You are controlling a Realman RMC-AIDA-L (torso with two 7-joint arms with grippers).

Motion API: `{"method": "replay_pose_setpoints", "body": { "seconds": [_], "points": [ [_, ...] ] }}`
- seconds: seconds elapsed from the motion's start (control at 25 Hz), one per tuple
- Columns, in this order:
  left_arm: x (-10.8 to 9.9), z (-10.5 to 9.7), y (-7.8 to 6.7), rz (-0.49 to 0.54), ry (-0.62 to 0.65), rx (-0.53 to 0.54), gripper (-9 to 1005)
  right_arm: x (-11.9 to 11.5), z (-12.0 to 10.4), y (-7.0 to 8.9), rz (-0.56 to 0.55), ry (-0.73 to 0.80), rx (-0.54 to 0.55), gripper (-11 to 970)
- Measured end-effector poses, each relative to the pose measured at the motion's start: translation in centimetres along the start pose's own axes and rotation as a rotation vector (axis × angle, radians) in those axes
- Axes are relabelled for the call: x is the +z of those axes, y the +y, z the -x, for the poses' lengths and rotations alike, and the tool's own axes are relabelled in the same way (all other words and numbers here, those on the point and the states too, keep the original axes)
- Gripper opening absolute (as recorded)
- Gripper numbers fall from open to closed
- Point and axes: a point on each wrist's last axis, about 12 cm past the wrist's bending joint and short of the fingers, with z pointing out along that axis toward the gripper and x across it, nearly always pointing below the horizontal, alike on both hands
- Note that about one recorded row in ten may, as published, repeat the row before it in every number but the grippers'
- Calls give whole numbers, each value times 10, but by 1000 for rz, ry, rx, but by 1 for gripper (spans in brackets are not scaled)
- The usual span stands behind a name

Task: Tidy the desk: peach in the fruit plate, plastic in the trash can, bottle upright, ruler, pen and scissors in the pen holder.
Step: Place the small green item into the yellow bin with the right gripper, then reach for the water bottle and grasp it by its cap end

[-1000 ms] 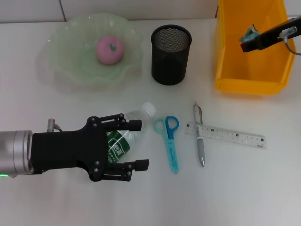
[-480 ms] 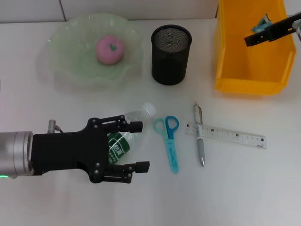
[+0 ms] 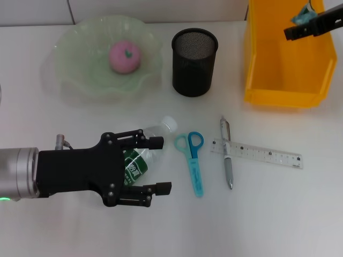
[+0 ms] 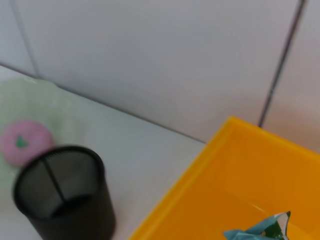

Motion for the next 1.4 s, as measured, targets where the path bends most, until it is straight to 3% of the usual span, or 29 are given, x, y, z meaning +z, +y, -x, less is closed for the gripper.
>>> {"method": "replay_pose_setpoints", "body": {
  "seconds": [0.44,1.2,1.28,1.4],
  "points": [
    [1,0,0,-4,0,-3,825,-1,8,8,-11,-1,-29,831],
    [0,1,0,-4,-3,-1,825,-12,4,-1,62,-53,15,832],
    [0,1,0,-5,-5,-1,825,-18,4,3,61,-73,1,832],
    [-1,1,0,-3,-6,-1,825,-28,0,13,148,-121,-23,832]
  ]
}}
